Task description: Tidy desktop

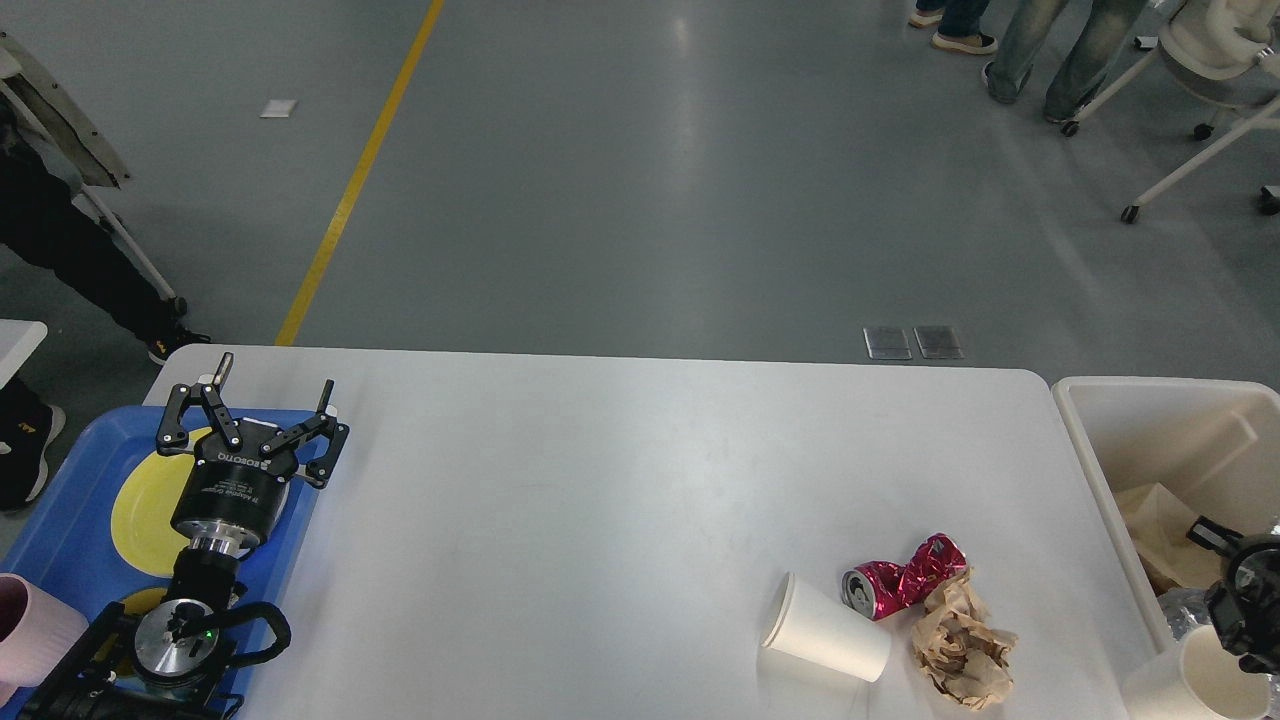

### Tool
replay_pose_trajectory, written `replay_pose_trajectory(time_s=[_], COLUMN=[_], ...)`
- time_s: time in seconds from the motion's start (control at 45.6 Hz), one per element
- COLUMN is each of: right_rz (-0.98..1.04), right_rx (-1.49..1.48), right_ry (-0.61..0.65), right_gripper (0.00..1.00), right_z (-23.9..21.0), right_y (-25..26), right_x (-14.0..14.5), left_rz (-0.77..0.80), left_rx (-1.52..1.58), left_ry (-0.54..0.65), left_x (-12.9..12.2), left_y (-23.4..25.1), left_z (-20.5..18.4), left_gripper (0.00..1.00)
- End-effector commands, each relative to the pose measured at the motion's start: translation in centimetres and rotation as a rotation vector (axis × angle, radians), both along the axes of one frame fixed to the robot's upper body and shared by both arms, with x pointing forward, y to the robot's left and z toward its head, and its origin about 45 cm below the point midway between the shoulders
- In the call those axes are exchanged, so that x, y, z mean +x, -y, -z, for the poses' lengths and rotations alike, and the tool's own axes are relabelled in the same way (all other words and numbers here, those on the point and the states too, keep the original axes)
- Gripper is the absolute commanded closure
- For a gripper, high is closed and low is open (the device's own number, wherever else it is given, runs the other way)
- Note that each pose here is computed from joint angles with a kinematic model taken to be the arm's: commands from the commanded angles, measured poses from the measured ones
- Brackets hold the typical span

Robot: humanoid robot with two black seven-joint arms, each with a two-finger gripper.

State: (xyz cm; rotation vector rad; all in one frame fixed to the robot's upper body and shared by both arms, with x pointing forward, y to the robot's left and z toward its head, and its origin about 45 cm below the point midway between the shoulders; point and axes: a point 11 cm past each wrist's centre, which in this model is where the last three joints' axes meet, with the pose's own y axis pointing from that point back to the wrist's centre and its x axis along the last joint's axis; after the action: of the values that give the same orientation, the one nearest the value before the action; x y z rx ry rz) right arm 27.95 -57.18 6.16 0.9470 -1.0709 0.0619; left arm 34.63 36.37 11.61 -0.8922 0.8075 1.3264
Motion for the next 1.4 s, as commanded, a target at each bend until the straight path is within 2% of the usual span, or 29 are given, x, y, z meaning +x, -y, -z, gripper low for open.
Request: replay_pose_trajectory(time_s=[0.0,0.066,0.241,0.329,0.438,0.548,0.723,0.921,1.096,1.272,1.381], right_rz=[-0.009,-0.011,-0.016,-0.019,-0.011,-0.026,-0.216,-0.375,-0.476,-0.562,-0.617], right_rx=[-0.046,-0.048,-0.041,-0.036,-0.022,0.053,0.142,0.241,0.375,0.442,0.434], right_ry=[0.054,0.056,0.057,0.068,0.107,0.082,-0.165,-0.437,-0.616,-0.720,-0.711], right_gripper=[0.17,0.08,0.07,0.01,0.00,0.00,0.00,0.00,0.00,0.00,0.00], right_z=[-0.4,-0.2,-0.1,-0.6,-3.3,-6.4,-12.0,-17.5,-24.0,-28.7,-32.1], right_y=[0.2,0.0,-0.2,-0.3,0.2,-0.7,-6.2,-15.0,-22.1,-26.9,-28.9], right_x=[0.3,0.2,0.3,0.9,3.6,6.9,11.2,12.9,11.5,6.4,4.2], left_rz=[0.001,0.000,0.000,0.000,0.000,0.001,0.001,0.001,0.001,0.000,0.000], left_rx=[-0.001,0.000,0.000,0.000,0.000,-0.002,0.000,0.001,-0.001,0.000,0.000], left_ry=[0.000,0.000,0.000,0.000,0.000,0.001,0.000,0.000,0.000,0.000,0.000], left_x=[0.0,0.0,0.0,0.0,0.0,0.0,0.0,0.0,0.0,0.0,0.0], left_y=[0.1,0.0,0.0,0.0,0.0,0.1,0.1,0.0,0.1,0.0,0.0], left_z=[0.0,0.0,0.0,0.0,0.0,0.0,0.0,0.0,0.0,0.0,0.0], left_gripper=[0.03,0.03,0.03,0.03,0.03,0.03,0.03,0.03,0.03,0.03,0.03])
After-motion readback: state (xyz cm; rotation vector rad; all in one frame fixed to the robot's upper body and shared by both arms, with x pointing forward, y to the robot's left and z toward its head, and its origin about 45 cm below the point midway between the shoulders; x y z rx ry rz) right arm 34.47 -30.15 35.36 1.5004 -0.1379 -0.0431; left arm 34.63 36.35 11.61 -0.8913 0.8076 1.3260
